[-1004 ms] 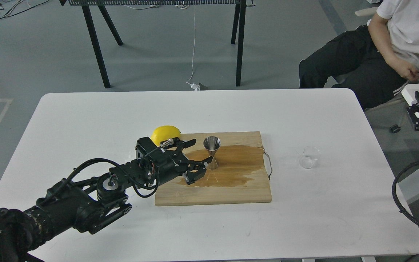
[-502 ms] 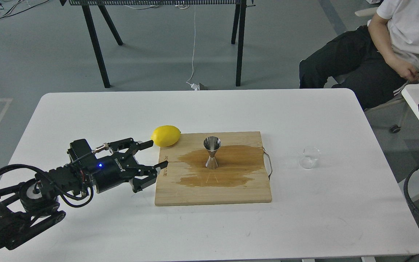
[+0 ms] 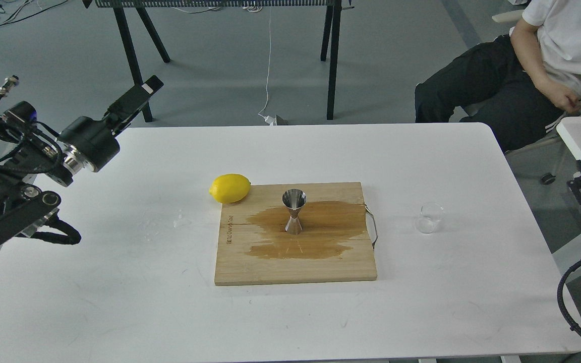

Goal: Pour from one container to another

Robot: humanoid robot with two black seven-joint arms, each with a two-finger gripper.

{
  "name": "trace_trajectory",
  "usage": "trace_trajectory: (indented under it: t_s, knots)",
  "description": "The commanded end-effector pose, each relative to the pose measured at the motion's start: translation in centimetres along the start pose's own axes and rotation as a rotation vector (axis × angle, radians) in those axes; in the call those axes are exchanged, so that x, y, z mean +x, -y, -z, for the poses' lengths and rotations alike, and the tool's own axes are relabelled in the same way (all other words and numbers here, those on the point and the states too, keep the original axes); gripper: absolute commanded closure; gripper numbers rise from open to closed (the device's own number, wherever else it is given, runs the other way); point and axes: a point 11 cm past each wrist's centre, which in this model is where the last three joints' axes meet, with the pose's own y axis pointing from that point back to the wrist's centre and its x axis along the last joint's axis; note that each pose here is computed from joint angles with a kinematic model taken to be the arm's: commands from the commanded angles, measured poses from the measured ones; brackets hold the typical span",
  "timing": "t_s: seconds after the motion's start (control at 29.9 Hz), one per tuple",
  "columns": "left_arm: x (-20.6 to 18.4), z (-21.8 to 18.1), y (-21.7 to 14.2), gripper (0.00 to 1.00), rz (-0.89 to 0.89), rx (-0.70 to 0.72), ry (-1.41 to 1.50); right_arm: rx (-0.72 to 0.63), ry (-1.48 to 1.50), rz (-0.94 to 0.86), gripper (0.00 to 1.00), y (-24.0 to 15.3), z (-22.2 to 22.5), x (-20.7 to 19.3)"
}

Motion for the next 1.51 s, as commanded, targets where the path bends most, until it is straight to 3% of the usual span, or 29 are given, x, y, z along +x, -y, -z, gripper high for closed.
trace_trajectory:
  t_s: [0.0,0.23,0.37,0.57,0.94,1.17,1.47]
  knots:
    - [1.3,-0.1,0.8,0.0,-0.068,-0.028,-0.253,-0.075,0.078,-0.001,0.0,-1.8,-2.2,0.5]
    - [5.1,0.4,1.4,0.0,-0.241,-0.078,-0.698,-0.176,0.185,0.061,0.0,-4.0,-7.8,-1.0]
    - [4.8,0.7,1.7,0.0,-0.261,-0.066,-0.858,-0.209,0.241,0.048,0.0,-4.4,-10.1,-1.7]
    - [5.3,0.4,2.0,0.0,-0.279,-0.081,-0.88,-0.252,0.339,-0.163,0.0,-4.6,-14.5,0.2]
    - [5.4,0.5,2.0,0.0,-0.284,-0.085,-0.881,-0.354,0.314,-0.34,0.0,-3.7,-18.2,0.4]
    - [8.1,1.4,1.1,0.0,-0.376,-0.099,-0.895,-0.375,0.296,-0.343,0.0,-2.4,-19.4,-0.4]
    - [7.9,2.2,1.3,0.0,-0.363,-0.099,-0.922,-0.402,0.264,-0.369,0.0,-0.8,-22.3,0.3]
